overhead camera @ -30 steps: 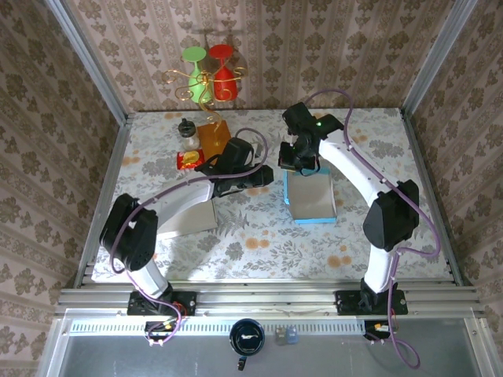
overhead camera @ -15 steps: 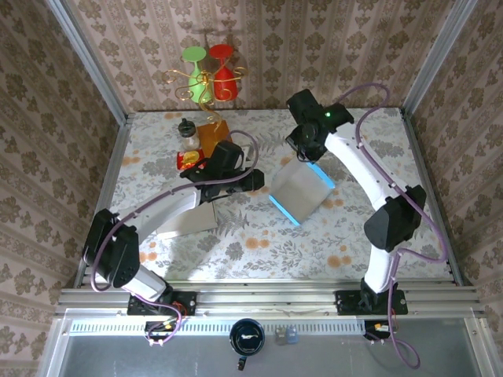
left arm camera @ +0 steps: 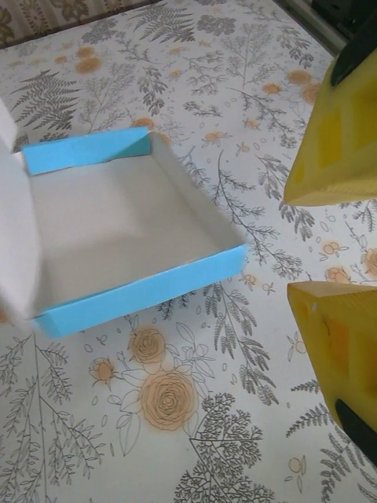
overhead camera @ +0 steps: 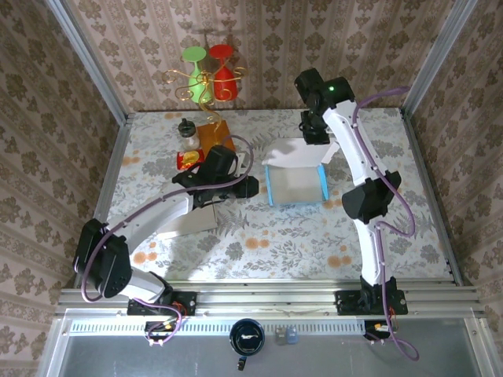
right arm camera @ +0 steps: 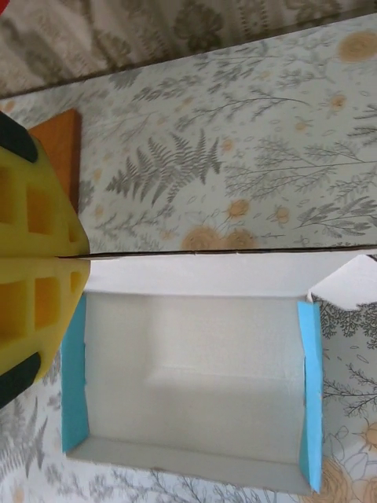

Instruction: Fold the paper box

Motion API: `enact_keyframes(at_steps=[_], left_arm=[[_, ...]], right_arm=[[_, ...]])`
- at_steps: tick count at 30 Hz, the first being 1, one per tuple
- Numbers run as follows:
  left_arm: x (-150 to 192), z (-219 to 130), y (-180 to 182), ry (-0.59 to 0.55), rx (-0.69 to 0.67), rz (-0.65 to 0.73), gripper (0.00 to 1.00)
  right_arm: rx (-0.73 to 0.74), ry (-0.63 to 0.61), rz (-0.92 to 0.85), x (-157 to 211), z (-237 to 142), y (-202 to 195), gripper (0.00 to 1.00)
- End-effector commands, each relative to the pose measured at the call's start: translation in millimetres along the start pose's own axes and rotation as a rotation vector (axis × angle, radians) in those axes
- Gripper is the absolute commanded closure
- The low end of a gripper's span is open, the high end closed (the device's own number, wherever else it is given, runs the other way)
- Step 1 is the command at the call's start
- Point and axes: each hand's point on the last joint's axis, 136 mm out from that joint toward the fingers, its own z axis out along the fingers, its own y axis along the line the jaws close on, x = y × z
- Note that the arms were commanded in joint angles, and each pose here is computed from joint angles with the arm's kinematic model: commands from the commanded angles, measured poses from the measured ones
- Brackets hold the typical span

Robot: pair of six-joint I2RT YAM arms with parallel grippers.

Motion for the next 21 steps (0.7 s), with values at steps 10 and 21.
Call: enact_keyframes(at_steps=[10,21], left_arm=[[10.7,-4.7,12.0,0.04,-0.006,0.013,0.68],[0.5,3.9,16.7,0.027,-0.013,0.009,0.68]], right_arm=[[0.113,-0.026,0.125,4.0,17.8,-19.4,0.91],[0.087,-0.008,0.019,7.2,15.2,-14.5,0.85]])
